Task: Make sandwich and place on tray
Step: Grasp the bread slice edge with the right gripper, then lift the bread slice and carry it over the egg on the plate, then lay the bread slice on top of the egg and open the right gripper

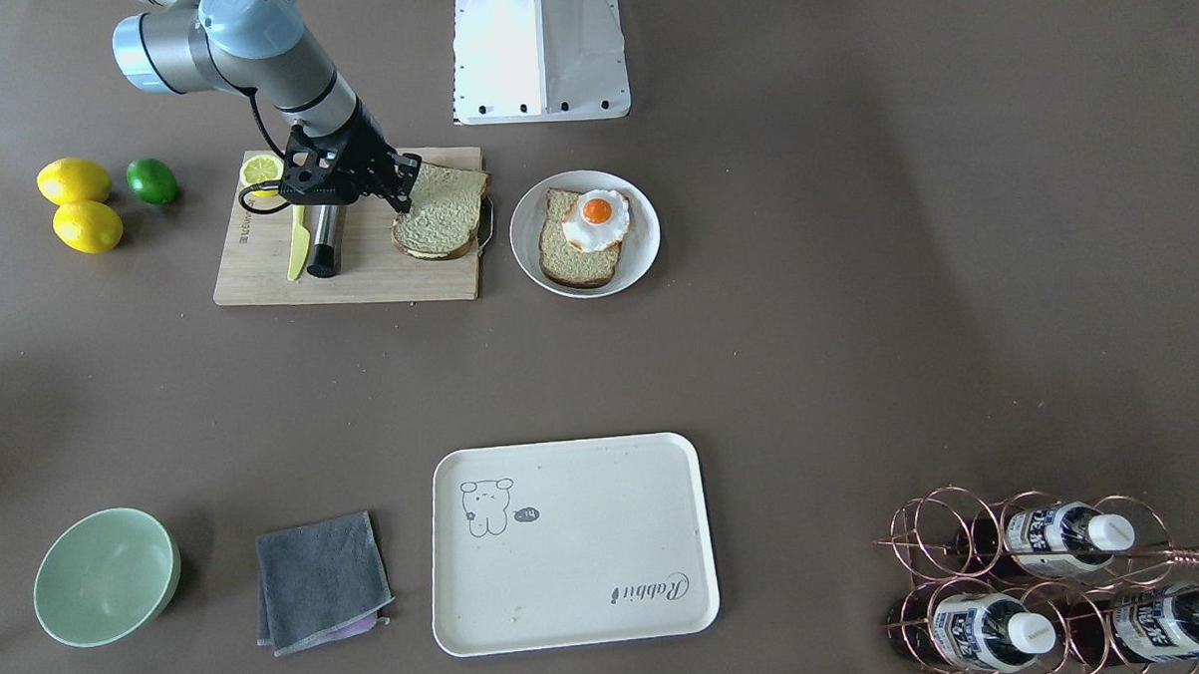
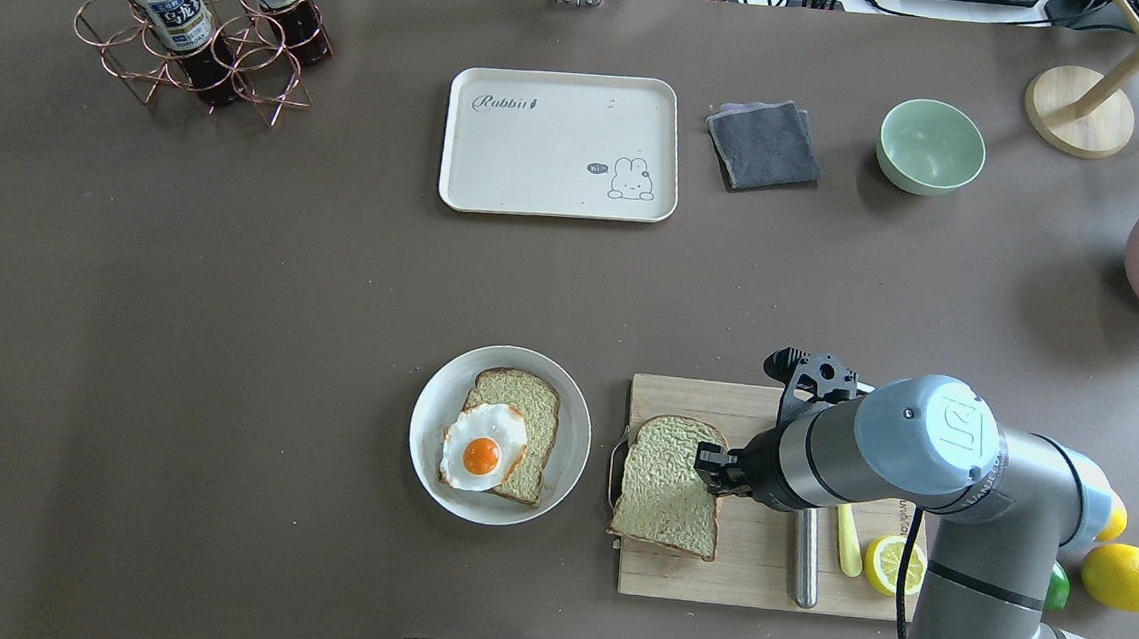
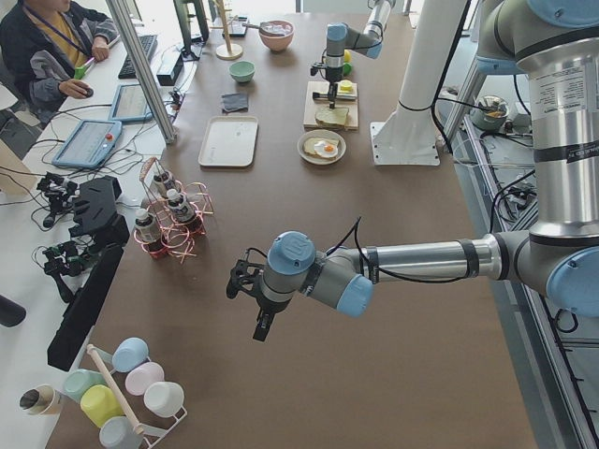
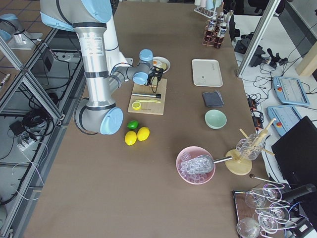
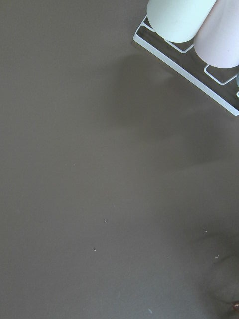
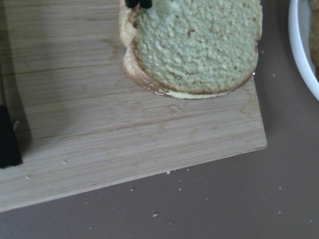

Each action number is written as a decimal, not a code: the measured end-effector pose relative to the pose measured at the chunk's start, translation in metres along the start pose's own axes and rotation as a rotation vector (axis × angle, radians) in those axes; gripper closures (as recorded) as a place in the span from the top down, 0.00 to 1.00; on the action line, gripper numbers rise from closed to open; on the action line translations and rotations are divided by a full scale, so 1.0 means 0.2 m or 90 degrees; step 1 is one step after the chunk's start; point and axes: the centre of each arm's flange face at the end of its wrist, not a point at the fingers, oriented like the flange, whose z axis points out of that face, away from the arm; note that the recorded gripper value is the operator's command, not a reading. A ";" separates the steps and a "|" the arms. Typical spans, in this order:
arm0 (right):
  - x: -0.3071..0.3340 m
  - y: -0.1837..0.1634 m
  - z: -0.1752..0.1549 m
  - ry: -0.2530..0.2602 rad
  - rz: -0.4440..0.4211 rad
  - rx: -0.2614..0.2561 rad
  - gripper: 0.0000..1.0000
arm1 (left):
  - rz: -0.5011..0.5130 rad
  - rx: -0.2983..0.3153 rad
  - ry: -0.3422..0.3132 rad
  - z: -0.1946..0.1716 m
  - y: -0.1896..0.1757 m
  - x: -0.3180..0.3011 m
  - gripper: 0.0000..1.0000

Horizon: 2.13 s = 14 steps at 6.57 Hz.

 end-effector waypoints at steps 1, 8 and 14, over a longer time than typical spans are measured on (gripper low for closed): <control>-0.03 -0.02 -0.06 -0.014 -0.001 -0.001 0.00 | 0.000 0.000 0.000 0.00 0.00 0.00 0.98; -0.57 -0.25 -0.34 -0.134 -0.059 -0.028 0.00 | 0.000 0.001 0.006 0.00 0.00 0.01 0.98; -0.77 -0.20 0.06 -0.161 -0.056 -0.065 0.00 | -0.002 0.001 0.004 -0.04 0.08 0.02 0.98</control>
